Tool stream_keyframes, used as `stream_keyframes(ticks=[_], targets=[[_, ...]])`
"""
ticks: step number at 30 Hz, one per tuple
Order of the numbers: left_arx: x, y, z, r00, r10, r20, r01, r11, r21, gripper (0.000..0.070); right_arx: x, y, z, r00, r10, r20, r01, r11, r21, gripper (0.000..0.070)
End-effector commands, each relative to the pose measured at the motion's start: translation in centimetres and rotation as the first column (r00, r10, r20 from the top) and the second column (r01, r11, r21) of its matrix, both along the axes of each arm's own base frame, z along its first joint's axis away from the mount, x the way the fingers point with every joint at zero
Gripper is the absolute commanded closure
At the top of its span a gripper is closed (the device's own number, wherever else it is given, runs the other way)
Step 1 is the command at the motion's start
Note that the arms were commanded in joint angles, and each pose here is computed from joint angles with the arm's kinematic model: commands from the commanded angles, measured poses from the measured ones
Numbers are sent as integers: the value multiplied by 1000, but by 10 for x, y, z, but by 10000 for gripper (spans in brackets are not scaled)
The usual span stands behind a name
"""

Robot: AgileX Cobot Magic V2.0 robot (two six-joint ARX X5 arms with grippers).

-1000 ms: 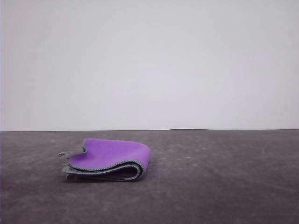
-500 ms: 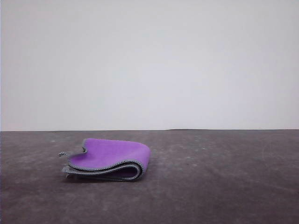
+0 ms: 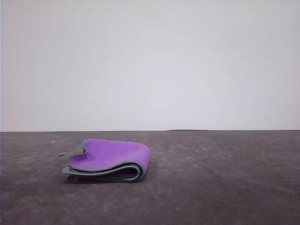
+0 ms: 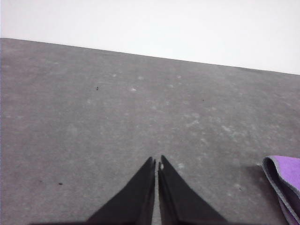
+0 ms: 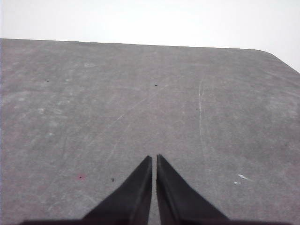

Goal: Fold clothes

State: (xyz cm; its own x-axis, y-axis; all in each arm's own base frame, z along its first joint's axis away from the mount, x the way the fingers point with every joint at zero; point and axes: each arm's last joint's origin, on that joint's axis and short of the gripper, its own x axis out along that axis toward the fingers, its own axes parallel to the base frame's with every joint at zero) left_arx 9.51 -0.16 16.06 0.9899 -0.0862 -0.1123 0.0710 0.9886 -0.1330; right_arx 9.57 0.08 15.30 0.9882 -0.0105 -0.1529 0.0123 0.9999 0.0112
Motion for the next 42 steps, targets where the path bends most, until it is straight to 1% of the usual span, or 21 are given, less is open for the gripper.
stream_keyframes(ticks=[1, 42], targets=[[1, 0, -6, 1000, 3, -11, -3, 1000, 9, 700, 0, 0, -1, 1000, -3, 5, 3, 1000, 11, 685], [1, 0, -6, 1000, 4, -11, -3, 1000, 9, 700, 0, 0, -1, 1000, -3, 5, 3, 1000, 11, 685]])
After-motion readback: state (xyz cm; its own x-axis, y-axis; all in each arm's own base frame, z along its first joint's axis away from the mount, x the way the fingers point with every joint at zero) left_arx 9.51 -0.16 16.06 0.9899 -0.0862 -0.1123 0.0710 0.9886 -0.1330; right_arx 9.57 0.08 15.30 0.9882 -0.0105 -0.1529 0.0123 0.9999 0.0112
